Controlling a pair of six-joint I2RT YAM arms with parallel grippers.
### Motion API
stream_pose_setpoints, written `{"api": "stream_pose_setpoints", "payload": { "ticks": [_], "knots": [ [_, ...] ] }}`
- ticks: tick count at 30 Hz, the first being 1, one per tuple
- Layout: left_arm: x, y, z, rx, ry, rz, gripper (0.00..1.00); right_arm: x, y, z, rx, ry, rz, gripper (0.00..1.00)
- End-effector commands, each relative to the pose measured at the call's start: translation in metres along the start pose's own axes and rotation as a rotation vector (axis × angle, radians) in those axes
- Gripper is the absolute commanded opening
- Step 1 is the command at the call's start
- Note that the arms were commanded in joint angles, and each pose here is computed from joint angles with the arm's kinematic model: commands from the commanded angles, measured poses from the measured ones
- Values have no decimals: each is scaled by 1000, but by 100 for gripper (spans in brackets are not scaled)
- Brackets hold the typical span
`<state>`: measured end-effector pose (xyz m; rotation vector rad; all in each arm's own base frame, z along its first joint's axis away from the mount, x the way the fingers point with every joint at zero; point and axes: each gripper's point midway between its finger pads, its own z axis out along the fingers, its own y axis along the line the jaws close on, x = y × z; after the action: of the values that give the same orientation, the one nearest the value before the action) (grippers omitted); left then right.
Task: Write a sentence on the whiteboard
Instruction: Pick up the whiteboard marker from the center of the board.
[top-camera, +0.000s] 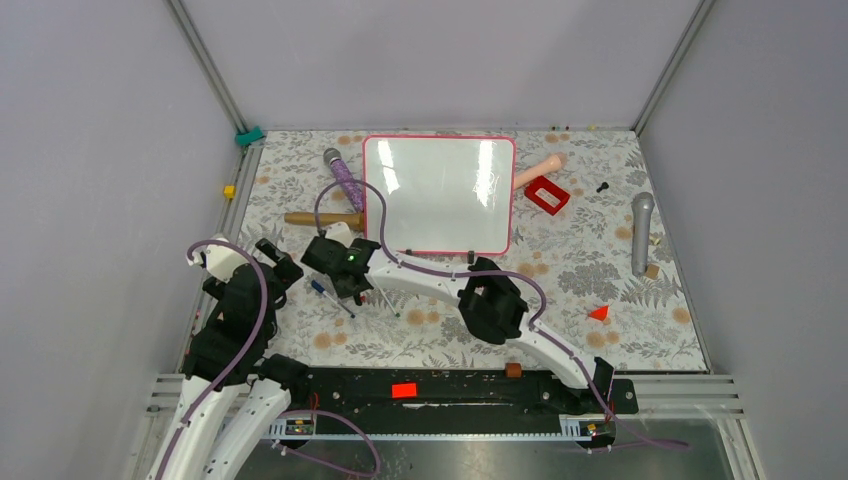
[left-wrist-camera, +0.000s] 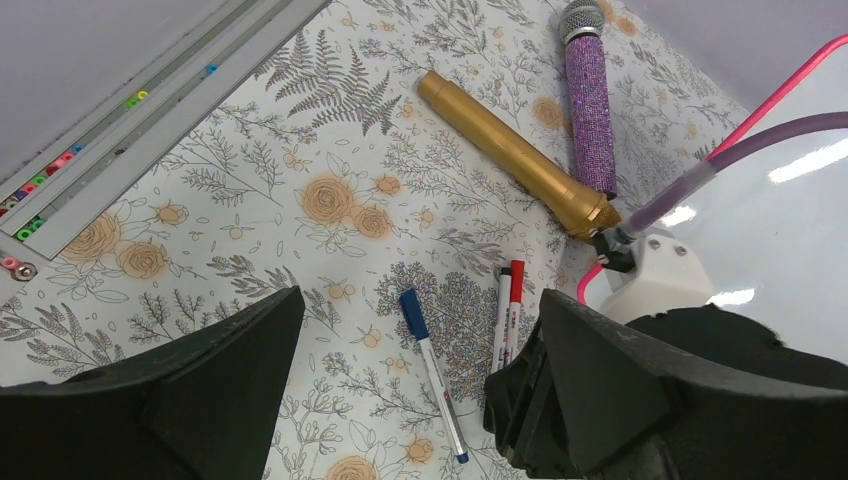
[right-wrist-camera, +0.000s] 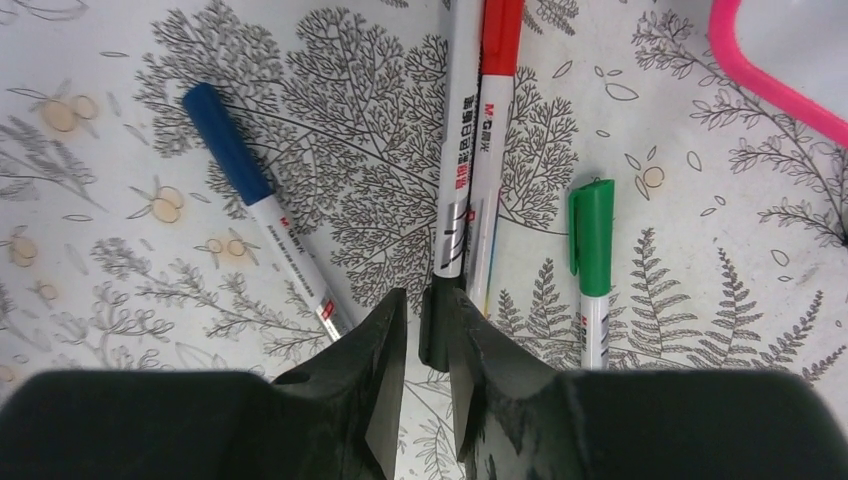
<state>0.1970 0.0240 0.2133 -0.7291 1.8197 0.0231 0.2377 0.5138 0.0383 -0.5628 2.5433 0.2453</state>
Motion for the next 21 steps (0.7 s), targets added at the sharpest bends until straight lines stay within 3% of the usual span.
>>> {"api": "stream_pose_setpoints", "payload": {
  "ticks": [1, 6, 9, 11, 15, 21],
  "knots": [
    [-9, -5, 0, 9, -24, -16, 89, 23, -7, 17, 47, 54, -20, 28],
    [-8, -6, 1, 10, -18, -14, 89, 48, -29, 32, 112, 109, -47, 25],
    [-7, -7, 2, 9, -13, -10, 89, 57, -29, 36, 97, 147, -55, 2],
    [-6, -7, 2, 9, -11, -7, 89, 50, -28, 28, 87, 133, -56, 0],
    [-4, -11, 3, 25, 3, 13, 89, 10, -23, -19, 34, 28, -54, 0],
    [11, -44, -3, 217, 108, 131, 90, -30, -17, -108, -240, -170, 15, 0]
  ]
}}
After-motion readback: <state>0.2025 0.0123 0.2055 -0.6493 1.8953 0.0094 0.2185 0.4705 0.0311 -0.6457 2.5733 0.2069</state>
